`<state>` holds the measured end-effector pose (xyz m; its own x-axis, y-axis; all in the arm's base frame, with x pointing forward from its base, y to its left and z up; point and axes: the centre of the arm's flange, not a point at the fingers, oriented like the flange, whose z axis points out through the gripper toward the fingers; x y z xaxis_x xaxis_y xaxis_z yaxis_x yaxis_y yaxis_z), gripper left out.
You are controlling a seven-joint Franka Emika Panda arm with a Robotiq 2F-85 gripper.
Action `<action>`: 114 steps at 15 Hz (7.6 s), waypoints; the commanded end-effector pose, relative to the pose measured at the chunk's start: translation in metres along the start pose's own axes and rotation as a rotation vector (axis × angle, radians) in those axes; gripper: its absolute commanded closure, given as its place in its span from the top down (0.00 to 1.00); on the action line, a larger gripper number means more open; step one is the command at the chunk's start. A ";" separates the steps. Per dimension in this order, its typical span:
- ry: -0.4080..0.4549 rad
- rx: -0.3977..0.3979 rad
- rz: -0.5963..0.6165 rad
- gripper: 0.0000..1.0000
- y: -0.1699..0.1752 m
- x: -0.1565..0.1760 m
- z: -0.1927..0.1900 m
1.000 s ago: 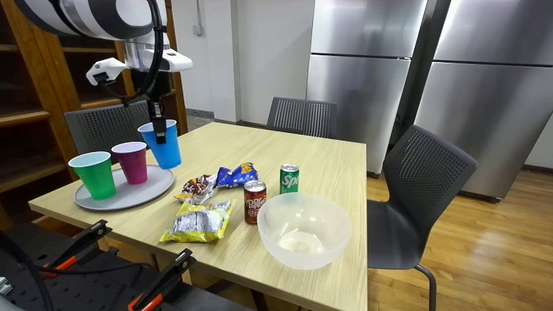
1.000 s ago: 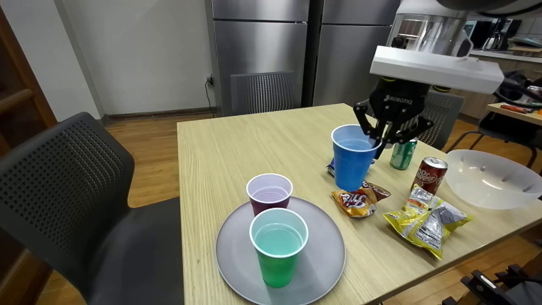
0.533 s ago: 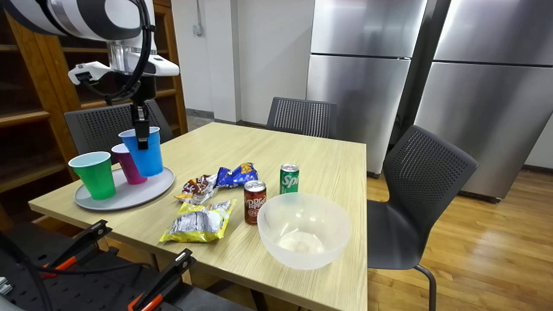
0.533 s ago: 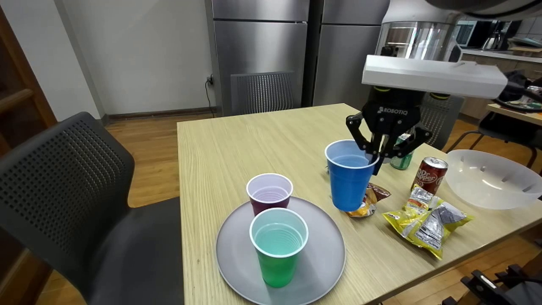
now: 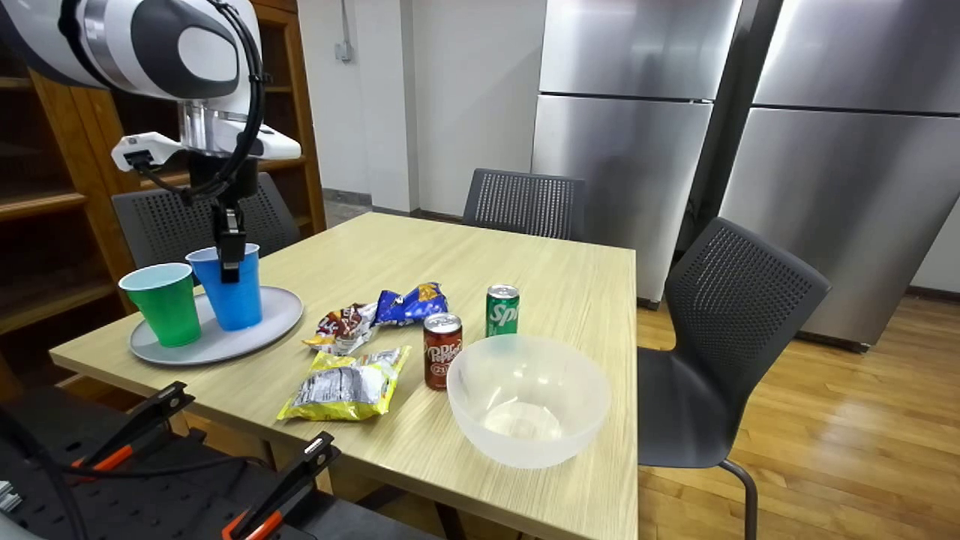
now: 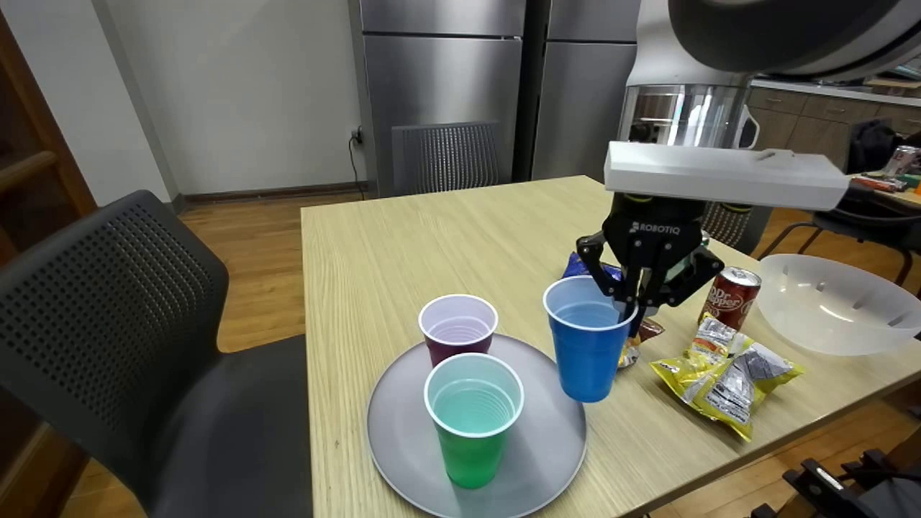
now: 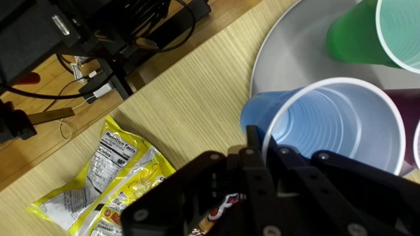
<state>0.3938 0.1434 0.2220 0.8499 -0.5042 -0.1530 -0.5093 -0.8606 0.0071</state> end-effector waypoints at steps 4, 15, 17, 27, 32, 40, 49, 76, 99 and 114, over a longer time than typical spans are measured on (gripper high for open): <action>-0.043 0.043 -0.049 0.01 -0.017 0.002 0.019; -0.040 0.085 -0.037 0.01 -0.033 0.015 0.039; -0.044 0.087 -0.041 0.01 -0.037 0.017 0.042; -0.065 0.071 -0.043 0.29 -0.046 0.025 0.058; -0.053 0.081 -0.060 0.58 -0.041 0.020 0.048; -0.055 0.090 -0.085 1.00 -0.029 0.016 0.023; -0.020 0.096 -0.091 1.00 0.004 0.014 -0.019; 0.092 -0.033 -0.146 1.00 0.052 0.112 -0.051; 0.151 -0.031 -0.214 1.00 0.035 0.224 -0.009; 0.126 -0.081 -0.228 1.00 0.018 0.271 0.049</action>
<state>0.5933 -0.0036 0.1382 0.9499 -0.3105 -0.0356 -0.3081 -0.9494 0.0610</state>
